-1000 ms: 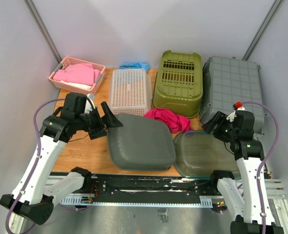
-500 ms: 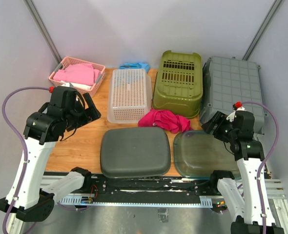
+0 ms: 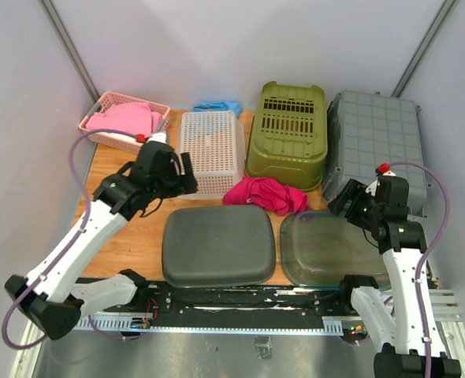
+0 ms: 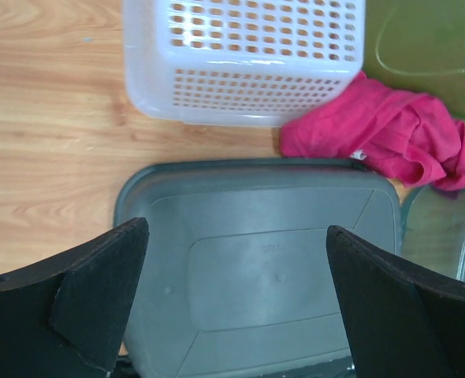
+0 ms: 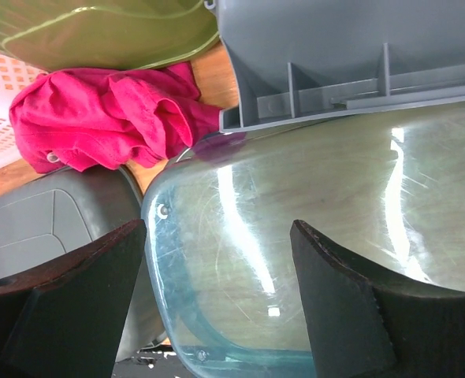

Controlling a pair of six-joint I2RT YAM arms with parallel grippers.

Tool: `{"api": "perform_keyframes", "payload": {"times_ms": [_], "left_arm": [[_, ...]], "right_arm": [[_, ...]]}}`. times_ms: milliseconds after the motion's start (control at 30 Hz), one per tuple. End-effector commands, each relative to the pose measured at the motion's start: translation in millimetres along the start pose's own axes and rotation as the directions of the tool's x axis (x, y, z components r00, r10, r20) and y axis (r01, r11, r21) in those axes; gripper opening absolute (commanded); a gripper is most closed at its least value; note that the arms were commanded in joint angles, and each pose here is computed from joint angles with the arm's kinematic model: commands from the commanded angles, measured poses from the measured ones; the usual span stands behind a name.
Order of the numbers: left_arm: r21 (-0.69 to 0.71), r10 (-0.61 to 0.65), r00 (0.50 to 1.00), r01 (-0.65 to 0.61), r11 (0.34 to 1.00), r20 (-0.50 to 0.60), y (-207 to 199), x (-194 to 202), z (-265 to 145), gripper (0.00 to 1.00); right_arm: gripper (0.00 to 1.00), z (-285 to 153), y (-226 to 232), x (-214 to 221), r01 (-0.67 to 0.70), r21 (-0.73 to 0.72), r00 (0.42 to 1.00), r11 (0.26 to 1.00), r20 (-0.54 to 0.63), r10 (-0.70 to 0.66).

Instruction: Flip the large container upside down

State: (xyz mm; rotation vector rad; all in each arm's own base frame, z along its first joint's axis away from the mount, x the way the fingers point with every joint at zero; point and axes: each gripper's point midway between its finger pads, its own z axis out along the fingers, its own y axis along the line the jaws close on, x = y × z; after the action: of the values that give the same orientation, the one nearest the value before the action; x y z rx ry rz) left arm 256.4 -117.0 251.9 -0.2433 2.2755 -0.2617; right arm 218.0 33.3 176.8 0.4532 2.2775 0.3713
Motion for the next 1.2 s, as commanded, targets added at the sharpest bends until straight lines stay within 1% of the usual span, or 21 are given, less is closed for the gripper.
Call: {"api": "perform_keyframes", "payload": {"times_ms": [0,100,167,233,333,433,500,533,567,600,667,767,867,900,967,1033,1100,1167], "left_arm": [[0.117,0.051,0.992,-0.064,0.991,0.116,-50.2,-19.6,27.6,0.99],[0.198,0.075,0.984,-0.107,0.974,0.163,-74.2,-33.8,29.9,0.99],[0.229,0.076,0.971,-0.128,0.965,0.226,-83.9,-51.5,22.7,0.99],[0.24,0.072,0.953,-0.146,0.96,0.294,-88.2,-69.2,13.5,0.99],[0.257,0.059,0.917,-0.172,0.951,0.396,-91.5,-92.4,-4.8,0.99],[0.266,0.039,0.87,-0.193,0.944,0.491,-88.9,-110.7,-25.5,0.99],[0.253,0.012,0.84,-0.177,0.951,0.542,-81.5,-120.7,-37.2,0.99],[0.241,-0.004,0.827,-0.16,0.957,0.563,-76.7,-126.1,-42.9,0.99],[0.232,-0.009,0.815,-0.153,0.961,0.579,-72.9,-130.0,-48.2,0.99],[0.222,-0.006,0.807,-0.156,0.962,0.591,-69.6,-132.1,-52.7,0.99],[0.213,-0.006,0.794,-0.156,0.965,0.608,-63.4,-133.0,-59.7,0.99],[0.215,-0.037,0.776,-0.128,0.968,0.629,-48.6,-126.0,-68.5,0.99],[0.239,-0.059,0.751,-0.133,0.962,0.658,-37.9,-113.4,-72.5,0.99],[0.253,-0.059,0.736,-0.156,0.955,0.675,-36.7,-110.0,-77.0,0.99],[0.282,-0.054,0.688,-0.224,0.933,0.723,-37.3,-105.6,-88.9,0.99],[0.311,-0.081,0.655,-0.243,0.919,0.752,-35.5,-104.8,-102.2,0.99],[0.324,-0.095,0.643,-0.248,0.913,0.76,-35.0,-105.5,-109.0,0.99],[0.325,-0.1,0.648,-0.238,0.915,0.755,-35.0,-107.1,-109.9,0.99]], "right_arm": [[0.76,-19.5,-2.0,-21.6,0.047,0.06,0.997,0.997,0.062,-0.051],[0.77,-36.1,-0.7,-50.0,0.037,0.102,0.986,0.994,0.155,-0.052],[0.77,-48.1,12.7,-75.0,0.046,0.068,0.97,0.997,0.237,-0.061],[0.77,-65.9,26.7,-104.3,0.073,0.046,0.942,0.996,0.326,-0.084],[0.77,-90.9,36.1,-141.0,0.077,0.066,0.899,0.995,0.427,-0.097],[0.77,-109.6,43.1,-167.7,0.079,0.076,0.855,0.994,0.507,-0.107],[0.77,-118.9,49.5,-180.2,0.091,0.06,0.819,0.994,0.563,-0.109],[0.77,-122.4,52.3,-184.3,0.096,0.047,0.8,0.994,0.591,-0.105],[0.77,-128.9,57.1,-191.6,0.104,0.027,0.767,0.994,0.634,-0.097],[0.77,-130.3,57.7,-191.4,0.105,0.017,0.755,0.994,0.649,-0.091],[0.78,-136.0,61.4,-195.6,0.112,-0.009,0.715,0.994,0.695,-0.074],[0.78,-128.5,56.4,-186.8,0.108,-0.021,0.705,0.994,0.707,-0.061],[0.78,-106.5,43.1,-170.0,0.081,-0.009,0.729,0.997,0.683,-0.053],[0.78,-101.9,40.1,-166.3,0.078,-0.003,0.735,0.997,0.675,-0.055],[0.78,-96.8,35.8,-160.9,0.078,0.014,0.75,0.997,0.658,-0.068],[0.78,-94.1,30.3,-158.0,0.071,0.041,0.761,0.997,0.643,-0.081],[0.78,-94.7,26.1,-157.2,0.062,0.061,0.763,0.996,0.64,-0.087],[0.78,-94.6,23.3,-156.4,0.051,0.071,0.763,0.996,0.641,-0.085]]}}
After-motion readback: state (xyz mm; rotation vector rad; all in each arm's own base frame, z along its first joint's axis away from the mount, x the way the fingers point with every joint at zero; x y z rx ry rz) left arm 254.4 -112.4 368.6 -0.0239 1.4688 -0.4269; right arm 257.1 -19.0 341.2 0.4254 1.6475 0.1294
